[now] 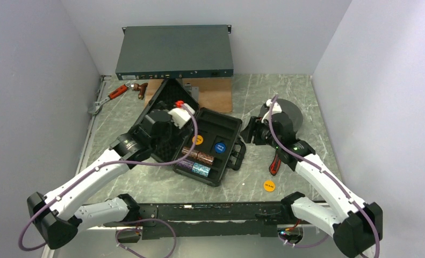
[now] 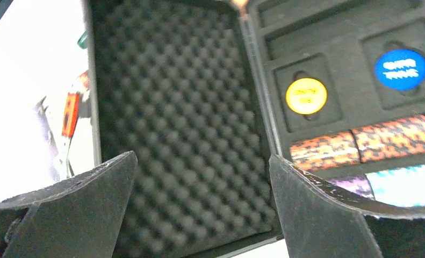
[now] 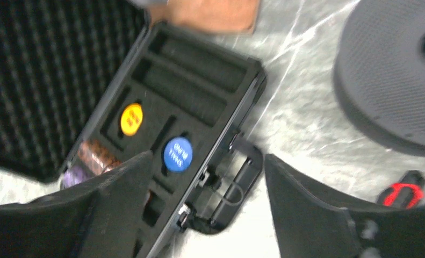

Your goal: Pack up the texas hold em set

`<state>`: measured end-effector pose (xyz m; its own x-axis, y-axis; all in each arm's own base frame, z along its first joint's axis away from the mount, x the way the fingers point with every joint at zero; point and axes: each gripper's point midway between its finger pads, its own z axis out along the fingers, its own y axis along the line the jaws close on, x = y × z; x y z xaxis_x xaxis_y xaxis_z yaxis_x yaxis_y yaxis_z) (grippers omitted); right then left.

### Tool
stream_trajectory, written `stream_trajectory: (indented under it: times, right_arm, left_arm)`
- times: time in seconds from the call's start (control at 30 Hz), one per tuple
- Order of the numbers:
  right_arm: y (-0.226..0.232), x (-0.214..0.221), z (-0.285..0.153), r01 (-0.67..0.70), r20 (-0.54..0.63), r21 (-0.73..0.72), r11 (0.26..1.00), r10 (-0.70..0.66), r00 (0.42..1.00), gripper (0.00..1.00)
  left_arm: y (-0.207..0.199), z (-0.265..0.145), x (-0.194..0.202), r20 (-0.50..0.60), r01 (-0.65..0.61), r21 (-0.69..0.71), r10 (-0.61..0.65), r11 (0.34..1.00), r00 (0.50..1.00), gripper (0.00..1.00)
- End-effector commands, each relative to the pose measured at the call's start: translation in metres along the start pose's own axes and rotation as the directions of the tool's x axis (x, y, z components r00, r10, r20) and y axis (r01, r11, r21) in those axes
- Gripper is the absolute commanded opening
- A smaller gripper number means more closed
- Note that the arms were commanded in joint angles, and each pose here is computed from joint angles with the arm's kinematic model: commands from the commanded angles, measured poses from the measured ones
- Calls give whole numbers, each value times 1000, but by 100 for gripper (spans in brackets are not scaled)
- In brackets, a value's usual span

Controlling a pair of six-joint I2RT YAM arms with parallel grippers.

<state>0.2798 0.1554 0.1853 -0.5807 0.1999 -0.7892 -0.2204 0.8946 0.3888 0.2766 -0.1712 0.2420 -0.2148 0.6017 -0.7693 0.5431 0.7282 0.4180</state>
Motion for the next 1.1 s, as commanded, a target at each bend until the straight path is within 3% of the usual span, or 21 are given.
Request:
stream_trajectory:
  times: [0.0, 0.23, 0.47, 0.67, 1.07]
  right_arm:
    - [36, 28, 3, -27, -125, -211, 977, 1, 992, 53]
    - [62, 67, 9, -12, -220, -289, 957, -55, 974, 39]
    - [85, 110, 21, -6, -324, -295, 956, -94, 941, 27]
    - [94, 126, 35, -24, -372, -262, 965, -78, 925, 13]
    - [109, 136, 65, 24, -393, -245, 969, -122, 911, 10]
  left_arm:
    - [29, -11, 13, 35, 237, -161, -234, 958, 972, 100]
    - [74, -35, 33, 104, 343, -398, -330, 851, 938, 91]
    - [83, -53, 30, 196, 404, -408, -354, 819, 915, 87]
    - [81, -61, 28, 232, 400, -377, -333, 835, 914, 86]
    - [71, -58, 24, 229, 389, -316, -329, 865, 916, 86]
